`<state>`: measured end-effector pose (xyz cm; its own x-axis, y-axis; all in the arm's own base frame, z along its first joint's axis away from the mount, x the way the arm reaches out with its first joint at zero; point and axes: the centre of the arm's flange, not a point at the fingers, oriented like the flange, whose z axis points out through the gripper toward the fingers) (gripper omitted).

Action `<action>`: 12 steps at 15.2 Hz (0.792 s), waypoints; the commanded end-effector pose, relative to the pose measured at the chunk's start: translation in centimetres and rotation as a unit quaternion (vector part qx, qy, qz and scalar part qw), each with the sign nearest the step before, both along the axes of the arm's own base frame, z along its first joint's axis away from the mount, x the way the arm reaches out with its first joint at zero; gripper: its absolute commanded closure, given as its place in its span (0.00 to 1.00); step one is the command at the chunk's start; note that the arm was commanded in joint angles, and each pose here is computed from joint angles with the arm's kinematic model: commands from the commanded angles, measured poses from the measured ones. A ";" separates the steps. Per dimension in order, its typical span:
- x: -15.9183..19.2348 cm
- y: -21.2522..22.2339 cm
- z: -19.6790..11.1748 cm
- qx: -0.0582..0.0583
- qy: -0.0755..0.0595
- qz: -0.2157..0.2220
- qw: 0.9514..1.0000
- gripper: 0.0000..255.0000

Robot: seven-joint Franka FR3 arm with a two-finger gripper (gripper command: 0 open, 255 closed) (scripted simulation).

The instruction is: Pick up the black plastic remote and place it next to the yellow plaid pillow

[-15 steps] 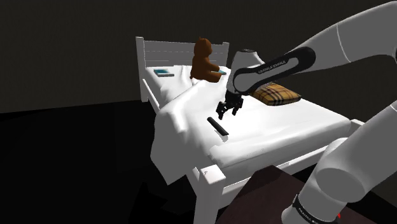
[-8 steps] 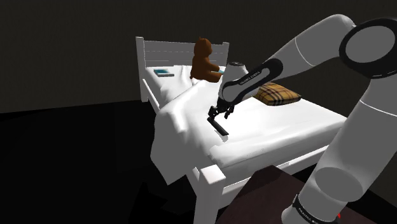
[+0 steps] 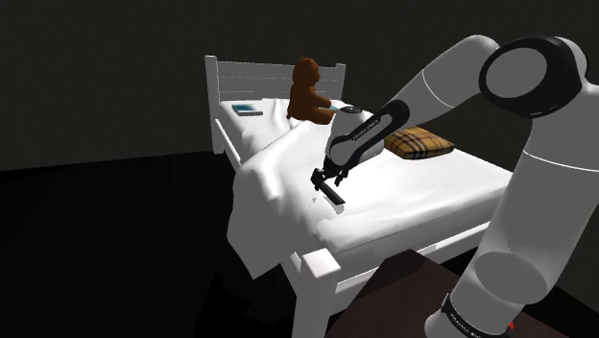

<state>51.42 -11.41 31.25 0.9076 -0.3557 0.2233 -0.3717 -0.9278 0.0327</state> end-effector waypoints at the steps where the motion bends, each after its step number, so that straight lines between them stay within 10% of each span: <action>1: 0.0 -0.1 -0.4 0.000 0.000 0.000 1.000 0.00; 7: 0.0 -0.1 -0.4 0.000 0.000 0.000 1.000 0.00; 8: 0.0 -0.1 -0.4 0.000 0.000 0.000 1.000 1.00; 12: 0.1 0.0 -0.4 0.000 0.000 0.000 1.000 1.00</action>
